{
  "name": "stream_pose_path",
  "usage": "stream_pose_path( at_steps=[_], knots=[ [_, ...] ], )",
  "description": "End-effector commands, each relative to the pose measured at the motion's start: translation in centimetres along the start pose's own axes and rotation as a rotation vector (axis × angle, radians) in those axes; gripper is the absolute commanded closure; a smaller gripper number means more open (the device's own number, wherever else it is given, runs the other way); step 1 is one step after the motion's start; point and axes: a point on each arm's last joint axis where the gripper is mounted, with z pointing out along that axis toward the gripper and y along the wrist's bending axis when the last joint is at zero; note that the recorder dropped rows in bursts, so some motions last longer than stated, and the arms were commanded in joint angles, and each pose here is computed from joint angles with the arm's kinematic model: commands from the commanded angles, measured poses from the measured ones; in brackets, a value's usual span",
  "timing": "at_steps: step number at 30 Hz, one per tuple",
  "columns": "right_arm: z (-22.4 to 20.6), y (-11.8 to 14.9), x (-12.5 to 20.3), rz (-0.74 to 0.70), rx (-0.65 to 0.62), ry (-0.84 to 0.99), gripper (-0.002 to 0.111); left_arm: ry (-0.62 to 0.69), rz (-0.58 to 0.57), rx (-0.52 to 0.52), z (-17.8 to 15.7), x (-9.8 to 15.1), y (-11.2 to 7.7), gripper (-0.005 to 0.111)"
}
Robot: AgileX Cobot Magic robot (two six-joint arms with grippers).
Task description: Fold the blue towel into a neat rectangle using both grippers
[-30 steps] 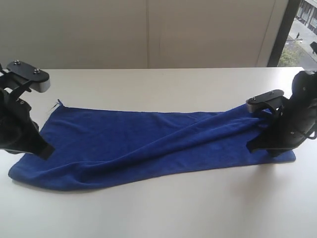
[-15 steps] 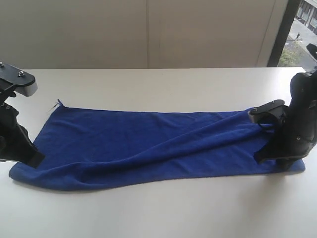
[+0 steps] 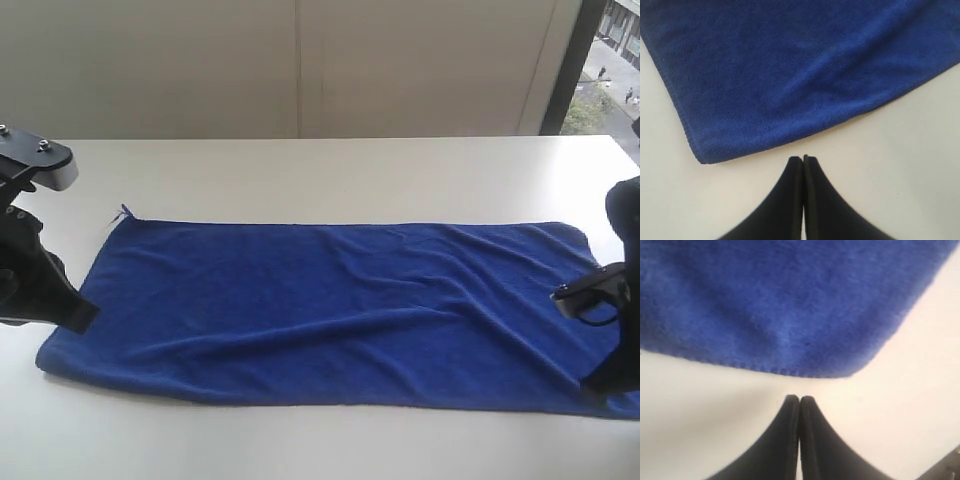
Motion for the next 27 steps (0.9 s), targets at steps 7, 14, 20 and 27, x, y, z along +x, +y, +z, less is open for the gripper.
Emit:
stream_pose_path(
  at_steps=[7, 14, 20, 27],
  knots=[
    [-8.2, -3.5, -0.5, 0.216, 0.141, -0.519, 0.108, 0.006, -0.013, 0.015, -0.1, 0.3, -0.2, 0.107],
    [-7.3, -5.1, -5.4, 0.199, 0.042, -0.601, 0.108, 0.019, -0.019, 0.021, 0.4, 0.2, -0.1, 0.107],
    [-4.1, -5.7, -11.1, 0.176, 0.019, -0.604, 0.108, 0.043, -0.023, 0.027, 0.9, 0.2, -0.1, 0.107],
    [-1.4, -5.8, -14.3, 0.179, 0.0, -0.536, 0.108, 0.03, 0.005, 0.024, 0.9, 0.1, -0.1, 0.107]
  ],
)
